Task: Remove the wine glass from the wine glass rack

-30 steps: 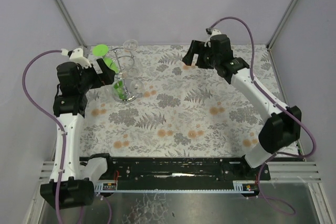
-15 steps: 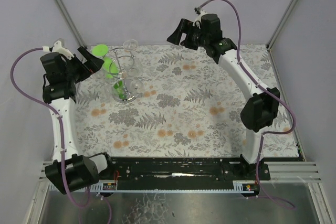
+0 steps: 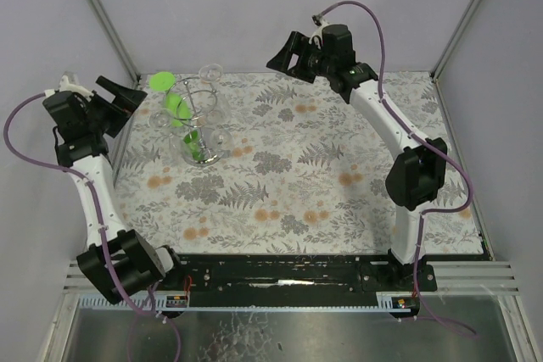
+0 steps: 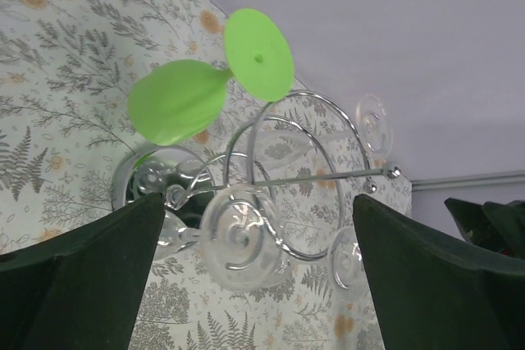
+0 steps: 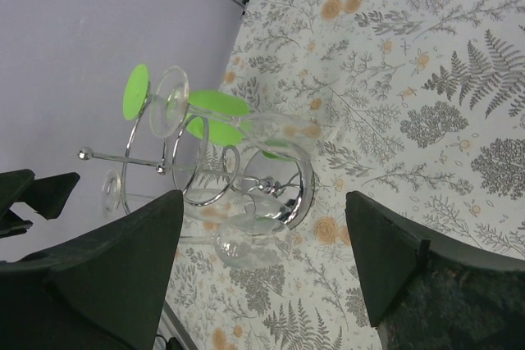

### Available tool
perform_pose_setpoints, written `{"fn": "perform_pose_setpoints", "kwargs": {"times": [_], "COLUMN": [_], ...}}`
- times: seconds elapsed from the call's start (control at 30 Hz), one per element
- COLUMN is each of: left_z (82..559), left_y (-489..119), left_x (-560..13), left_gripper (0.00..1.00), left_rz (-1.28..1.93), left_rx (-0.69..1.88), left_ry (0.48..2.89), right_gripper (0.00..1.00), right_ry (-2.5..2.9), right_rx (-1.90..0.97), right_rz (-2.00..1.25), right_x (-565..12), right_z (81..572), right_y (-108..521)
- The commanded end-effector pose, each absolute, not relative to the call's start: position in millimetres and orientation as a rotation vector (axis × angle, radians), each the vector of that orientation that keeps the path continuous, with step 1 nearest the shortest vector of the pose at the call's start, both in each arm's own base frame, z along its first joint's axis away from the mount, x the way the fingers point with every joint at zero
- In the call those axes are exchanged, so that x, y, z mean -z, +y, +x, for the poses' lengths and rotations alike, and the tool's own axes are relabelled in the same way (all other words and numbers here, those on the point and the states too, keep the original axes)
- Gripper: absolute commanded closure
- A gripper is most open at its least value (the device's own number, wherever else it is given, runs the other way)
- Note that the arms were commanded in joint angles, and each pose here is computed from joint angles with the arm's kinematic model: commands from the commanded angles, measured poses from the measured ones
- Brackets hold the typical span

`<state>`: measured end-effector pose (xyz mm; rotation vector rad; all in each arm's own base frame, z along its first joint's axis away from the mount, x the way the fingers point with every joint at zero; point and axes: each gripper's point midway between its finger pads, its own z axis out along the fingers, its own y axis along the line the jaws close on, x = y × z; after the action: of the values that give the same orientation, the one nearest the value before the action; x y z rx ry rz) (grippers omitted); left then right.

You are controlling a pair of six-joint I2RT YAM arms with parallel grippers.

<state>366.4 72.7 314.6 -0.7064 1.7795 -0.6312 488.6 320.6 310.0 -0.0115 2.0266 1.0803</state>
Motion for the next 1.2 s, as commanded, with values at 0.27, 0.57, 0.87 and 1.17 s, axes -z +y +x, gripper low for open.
{"fn": "perform_pose_setpoints", "kwargs": {"times": [0.27,0.57,0.87,1.17], "left_z": [329.4,323.4,331.1,336.5], "left_y": [52.9,41.6,43.6,43.5], "left_x": [-283.7,-273.8,-266.3,-261.8], "left_gripper": [0.12,0.22,0.33,0.48], "left_rz": [-0.783,-0.793,-0.825,-0.836], "left_rx": [0.968,1.051,1.114,1.166], "left_ry": [1.82,1.828,1.797,1.779], "right_gripper": [0.14,0.14,0.14,0.14], "right_ry": [1.951,1.95,1.939,1.942], "right_rx": [-1.149,-1.167,-1.186,-1.183], "right_rz": [-0.05,-0.051,-0.059,-0.078], "right_x": [-338.4,-334.1,-336.2,-338.9], "right_z": [471.0,466.3,463.6,459.7], "right_y": [320.4,320.5,321.3,319.5]}}
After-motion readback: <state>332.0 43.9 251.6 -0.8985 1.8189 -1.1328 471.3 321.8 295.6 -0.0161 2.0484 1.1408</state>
